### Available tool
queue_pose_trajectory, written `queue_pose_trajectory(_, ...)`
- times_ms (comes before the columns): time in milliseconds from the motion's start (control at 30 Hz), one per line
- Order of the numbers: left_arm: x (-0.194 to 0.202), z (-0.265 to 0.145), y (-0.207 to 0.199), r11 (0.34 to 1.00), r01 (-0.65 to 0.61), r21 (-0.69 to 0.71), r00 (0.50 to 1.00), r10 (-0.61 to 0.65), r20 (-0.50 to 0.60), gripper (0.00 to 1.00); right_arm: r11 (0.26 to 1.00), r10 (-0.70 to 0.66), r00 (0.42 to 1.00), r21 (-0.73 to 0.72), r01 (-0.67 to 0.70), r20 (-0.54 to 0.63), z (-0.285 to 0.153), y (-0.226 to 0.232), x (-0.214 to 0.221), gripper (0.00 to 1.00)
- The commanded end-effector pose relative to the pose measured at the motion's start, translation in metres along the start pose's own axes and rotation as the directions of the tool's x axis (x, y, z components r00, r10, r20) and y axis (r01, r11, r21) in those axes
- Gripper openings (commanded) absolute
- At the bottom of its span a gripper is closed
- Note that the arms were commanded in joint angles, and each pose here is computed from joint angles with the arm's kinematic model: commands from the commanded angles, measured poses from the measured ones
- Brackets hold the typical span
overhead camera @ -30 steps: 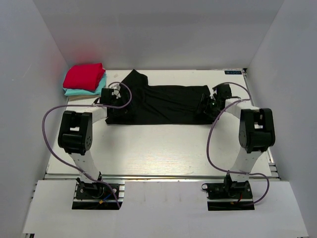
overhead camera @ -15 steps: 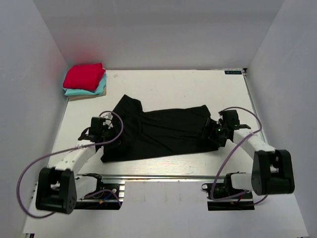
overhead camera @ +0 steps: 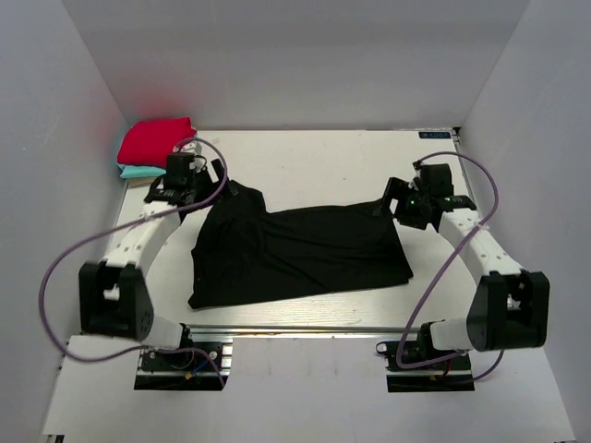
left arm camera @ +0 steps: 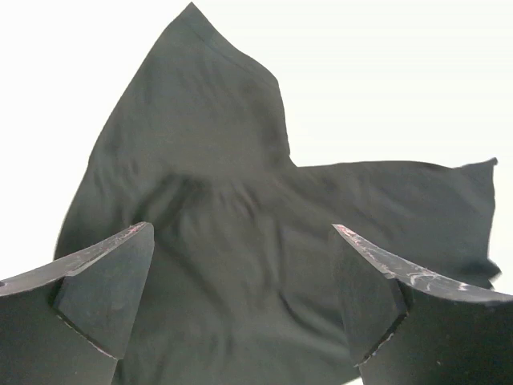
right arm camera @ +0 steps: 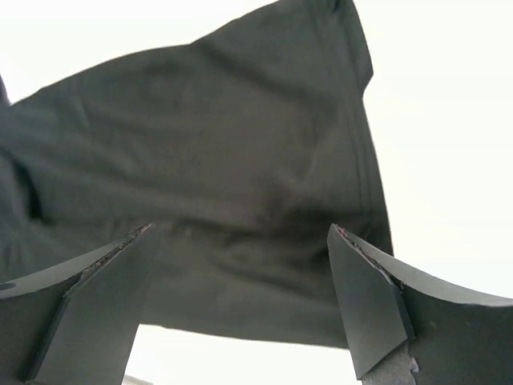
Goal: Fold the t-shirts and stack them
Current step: Grap the side of the flattened tshirt furthest away from the robot with both arms
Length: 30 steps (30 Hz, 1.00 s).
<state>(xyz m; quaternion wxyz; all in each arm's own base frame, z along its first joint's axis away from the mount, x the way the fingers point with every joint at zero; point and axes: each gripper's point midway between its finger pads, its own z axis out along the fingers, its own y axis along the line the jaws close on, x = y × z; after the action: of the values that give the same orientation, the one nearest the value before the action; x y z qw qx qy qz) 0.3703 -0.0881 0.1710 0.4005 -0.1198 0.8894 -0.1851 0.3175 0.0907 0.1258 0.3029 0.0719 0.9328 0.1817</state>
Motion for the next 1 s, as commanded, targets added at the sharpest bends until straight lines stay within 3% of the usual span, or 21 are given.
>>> queue_pose_trajectory(0, -0.024, 0.043, 0.011, 0.997, -0.042, -0.057, 0.999, 0.044, 0.023, 1.00, 0.999, 0.018, 0.999, 0.050, -0.020, 0.038, 0.017, -0.006, -0.026, 0.90)
queue_pose_trajectory(100, -0.032, 0.092, 0.026, 0.989, -0.089, -0.114, 0.996, 0.088, -0.010, 1.00, 0.997, 0.034, 0.999, 0.071, -0.034, 0.003, 0.043, -0.009, -0.039, 0.90)
queue_pose_trajectory(133, -0.052, 0.102, 0.024, 0.986, -0.103, -0.131, 0.994, 0.107, 0.021, 1.00, 0.995, 0.026, 0.999, 0.094, -0.030, 0.046, 0.042, -0.009, -0.060, 0.90)
queue_pose_trajectory(167, -0.035, 0.128, 0.040, 0.979, -0.113, -0.171, 0.993, 0.106, -0.047, 1.00, 0.993, 0.022, 0.999, 0.116, -0.025, 0.027, 0.051, -0.014, -0.059, 0.90)
queue_pose_trajectory(200, -0.048, 0.136, 0.038, 0.975, -0.122, -0.186, 0.992, 0.116, -0.047, 1.00, 0.992, 0.022, 1.000, 0.125, -0.024, 0.021, 0.060, -0.016, -0.065, 0.90)
queue_pose_trajectory(267, -0.035, 0.164, 0.052, 0.968, -0.134, -0.214, 0.988, 0.115, -0.101, 1.00, 0.984, 0.018, 1.000, 0.175, -0.016, -0.008, 0.078, -0.027, -0.065, 0.90)
queue_pose_trajectory(500, -0.034, 0.210, 0.037, 0.984, -0.134, -0.117, 0.987, 0.122, -0.100, 0.95, 0.971, 0.015, 0.999, 0.239, -0.003, -0.048, 0.118, -0.041, -0.085, 0.90)
queue_pose_trajectory(600, -0.020, 0.220, 0.037, 0.982, -0.157, -0.103, 0.981, 0.143, -0.133, 0.76, 0.963, 0.019, 0.999, 0.270, -0.005, -0.050, 0.131, -0.047, -0.087, 0.90)
queue_pose_trajectory(633, -0.019, 0.220, 0.035, 0.982, -0.165, -0.086, 0.979, 0.152, -0.139, 0.62, 0.962, 0.025, 0.998, 0.273, -0.010, -0.051, 0.135, -0.049, -0.088, 0.90)
queue_pose_trajectory(700, -0.005, 0.222, 0.038, 0.984, -0.161, -0.073, 0.974, 0.146, -0.172, 0.47, 0.965, 0.036, 0.997, 0.262, -0.015, -0.073, 0.143, -0.050, -0.084, 0.90)
queue_pose_trajectory(767, 0.004, 0.223, 0.043, 0.983, -0.169, -0.075, 0.971, 0.153, -0.184, 0.18, 0.968, 0.038, 0.995, 0.251, -0.015, -0.087, 0.147, -0.048, -0.080, 0.90)
queue_pose_trajectory(833, 0.003, 0.222, 0.040, 0.984, -0.167, -0.060, 0.972, 0.155, -0.178, 0.00, 0.971, 0.040, 0.995, 0.239, -0.018, -0.088, 0.153, -0.047, -0.079, 0.89)
queue_pose_trajectory(967, 0.003, 0.219, 0.038, 0.985, -0.168, -0.045, 0.974, 0.159, -0.160, 0.00, 0.975, 0.043, 0.994, 0.223, -0.020, -0.098, 0.161, -0.046, -0.074, 0.79)
